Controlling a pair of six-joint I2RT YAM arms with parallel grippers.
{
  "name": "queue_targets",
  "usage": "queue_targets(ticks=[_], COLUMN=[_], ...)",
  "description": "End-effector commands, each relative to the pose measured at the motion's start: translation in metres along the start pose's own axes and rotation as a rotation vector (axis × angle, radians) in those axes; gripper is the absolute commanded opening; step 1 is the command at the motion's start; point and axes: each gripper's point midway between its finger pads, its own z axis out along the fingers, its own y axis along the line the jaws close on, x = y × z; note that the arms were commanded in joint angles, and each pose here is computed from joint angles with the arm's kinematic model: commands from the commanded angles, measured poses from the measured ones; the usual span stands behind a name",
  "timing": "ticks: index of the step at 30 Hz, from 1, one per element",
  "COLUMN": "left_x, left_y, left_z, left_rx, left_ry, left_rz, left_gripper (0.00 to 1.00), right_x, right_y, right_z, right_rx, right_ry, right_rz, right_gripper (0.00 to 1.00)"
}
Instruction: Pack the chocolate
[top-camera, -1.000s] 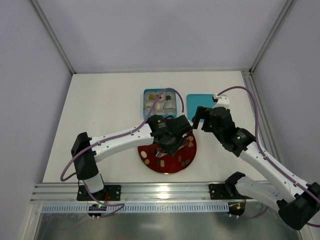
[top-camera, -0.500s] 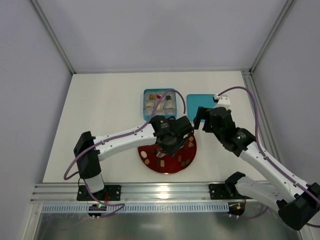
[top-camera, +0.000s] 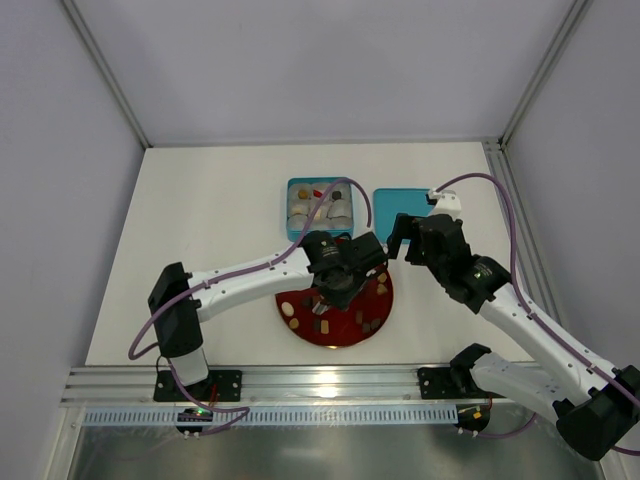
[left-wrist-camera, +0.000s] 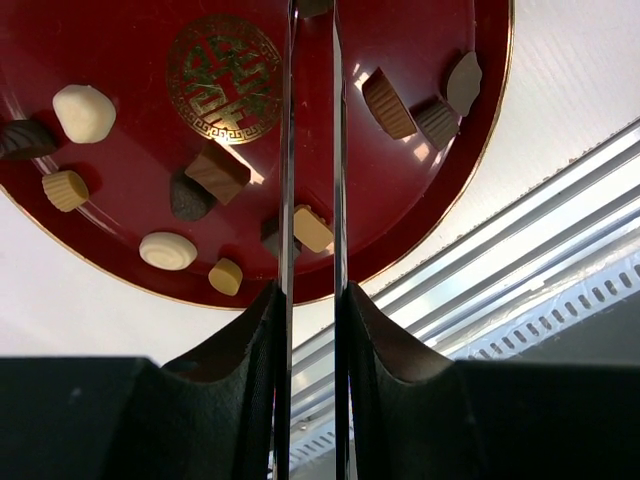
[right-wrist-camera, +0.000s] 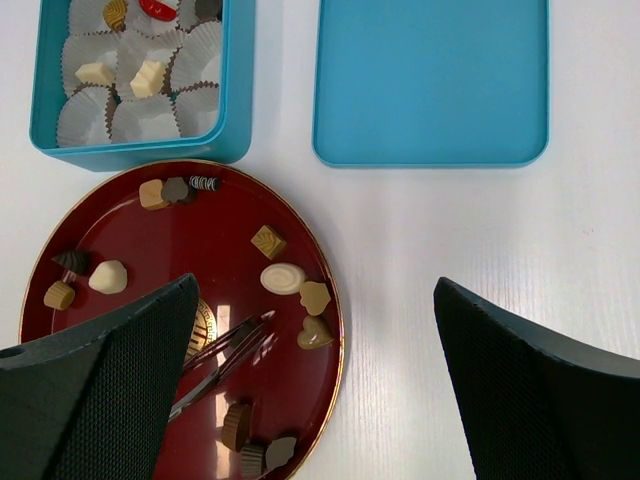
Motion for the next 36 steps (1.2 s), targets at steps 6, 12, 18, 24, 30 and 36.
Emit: queue_targets(ticks=[6,12,18,24,30,36], left_x=[-0.040,-0.074,-0.112,-0.136,-0.152,-0.158], left_y=[0.020,0.053,0.104,0.143,0.159,0.161], left_z=[-0.029,-0.048,-0.063,-0.056,-0.026,-0.001], left_rx=[0.005,-0.015,-0.070,-0.131,-0.146,-0.154], left_ry=[-0.128,-0.222,-0.325,-0.350,-0.318,-0.284], left_rz=[-0.055,-0.156,-0.273,-0.317,-0.321,-0.312], left_gripper=[0.20,0.20,0.20,0.21,0.20,0.20], right_x=[-0.020,-0.020,-0.022,-0.022,-0.022,-0.022], right_y=[0.007,0.007,0.009,0.010,0.010,0.011], right_z=[-0.006,-0.005,-0.004,-0.002,0.000,0.001], right_rx=[-0.030,-0.028,-0.031,-0.033,-0.030,-0.031], right_ry=[-0.062,-0.062,-0.061,-0.058,-0.051,-0.047], right_rz=[0.020,0.016,0.012,0.009,0.001,0.000], right_gripper=[1.00,1.00,1.00,1.00,1.00,1.00])
